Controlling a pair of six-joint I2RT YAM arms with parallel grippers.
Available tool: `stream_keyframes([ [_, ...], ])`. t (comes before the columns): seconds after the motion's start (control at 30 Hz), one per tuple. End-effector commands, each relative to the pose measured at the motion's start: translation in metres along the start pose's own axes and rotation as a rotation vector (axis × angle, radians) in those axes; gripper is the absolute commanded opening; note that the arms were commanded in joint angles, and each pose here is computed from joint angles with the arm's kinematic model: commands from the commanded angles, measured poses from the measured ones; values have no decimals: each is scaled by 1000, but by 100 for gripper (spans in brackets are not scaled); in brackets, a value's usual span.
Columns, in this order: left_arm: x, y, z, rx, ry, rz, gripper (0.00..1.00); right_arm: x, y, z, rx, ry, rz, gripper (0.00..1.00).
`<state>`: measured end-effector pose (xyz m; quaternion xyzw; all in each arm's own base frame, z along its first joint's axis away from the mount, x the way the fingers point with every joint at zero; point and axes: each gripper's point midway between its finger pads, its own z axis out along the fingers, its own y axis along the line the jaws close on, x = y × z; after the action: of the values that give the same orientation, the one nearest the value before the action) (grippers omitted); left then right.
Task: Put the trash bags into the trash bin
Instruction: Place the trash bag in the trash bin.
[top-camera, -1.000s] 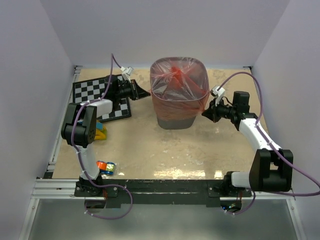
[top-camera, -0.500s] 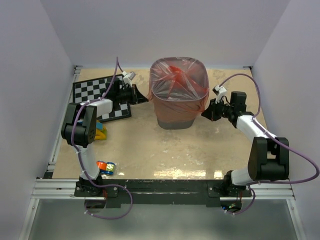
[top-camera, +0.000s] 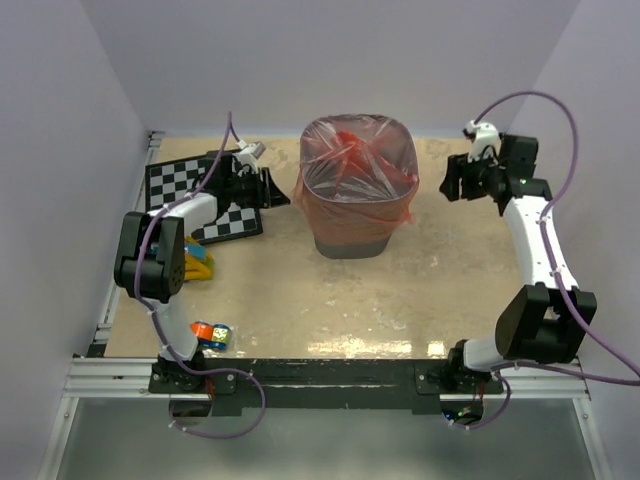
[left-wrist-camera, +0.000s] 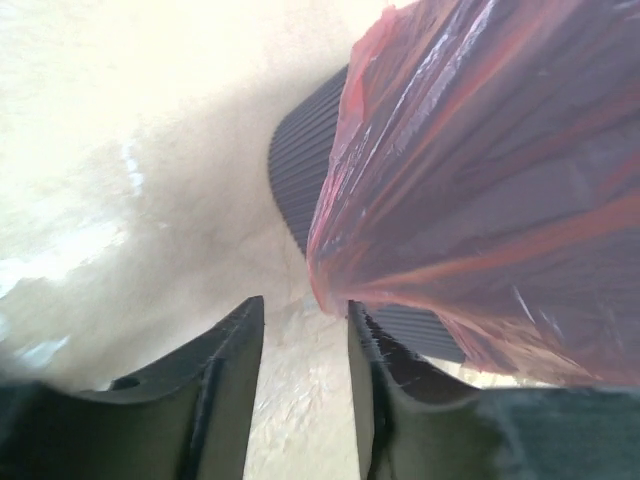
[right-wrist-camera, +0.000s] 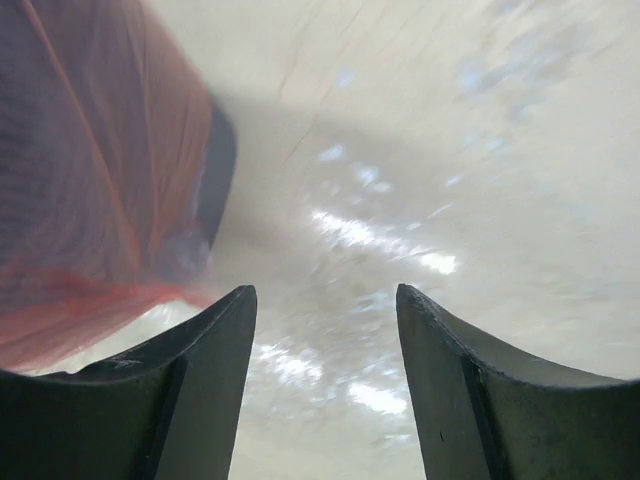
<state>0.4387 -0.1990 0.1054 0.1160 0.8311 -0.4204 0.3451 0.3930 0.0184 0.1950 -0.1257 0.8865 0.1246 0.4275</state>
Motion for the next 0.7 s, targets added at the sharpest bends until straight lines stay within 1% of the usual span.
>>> stream_keyframes([
  [0.0,-38,-11,-38,-79,-85,117,49,-76,-10,-51,64,-97,-145,63],
  [0.03,-42,-10,-43,-96,-98,127,56,-107,3,-60,9,-182,-199,64],
  [0.1,-48,-10,-51,-129,-122,153,62,-170,41,-79,-87,-347,-314,70],
  [0.17,-51,-13,-55,-139,-133,171,63,-202,98,-80,-252,-400,-435,71],
  [0.23,-53,-13,-58,-149,-139,180,63,-211,146,-68,-393,-373,-512,73],
  [0.33,-58,-14,-63,-168,-154,198,63,-191,201,-59,-578,-273,-624,72],
  [0.4,-59,-16,-67,-180,-166,209,63,-168,219,-46,-634,-191,-691,71],
  [0.43,-60,-17,-68,-181,-174,217,63,-156,223,-40,-653,-151,-692,70],
  [0.5,-61,-19,-72,-185,-185,222,63,-144,223,-29,-642,-110,-661,70],
  [0.6,-59,-19,-74,-188,-196,219,63,-136,220,-14,-595,-83,-664,70],
  [0.67,-54,-18,-73,-185,-196,205,63,-128,218,3,-566,-43,-662,68],
])
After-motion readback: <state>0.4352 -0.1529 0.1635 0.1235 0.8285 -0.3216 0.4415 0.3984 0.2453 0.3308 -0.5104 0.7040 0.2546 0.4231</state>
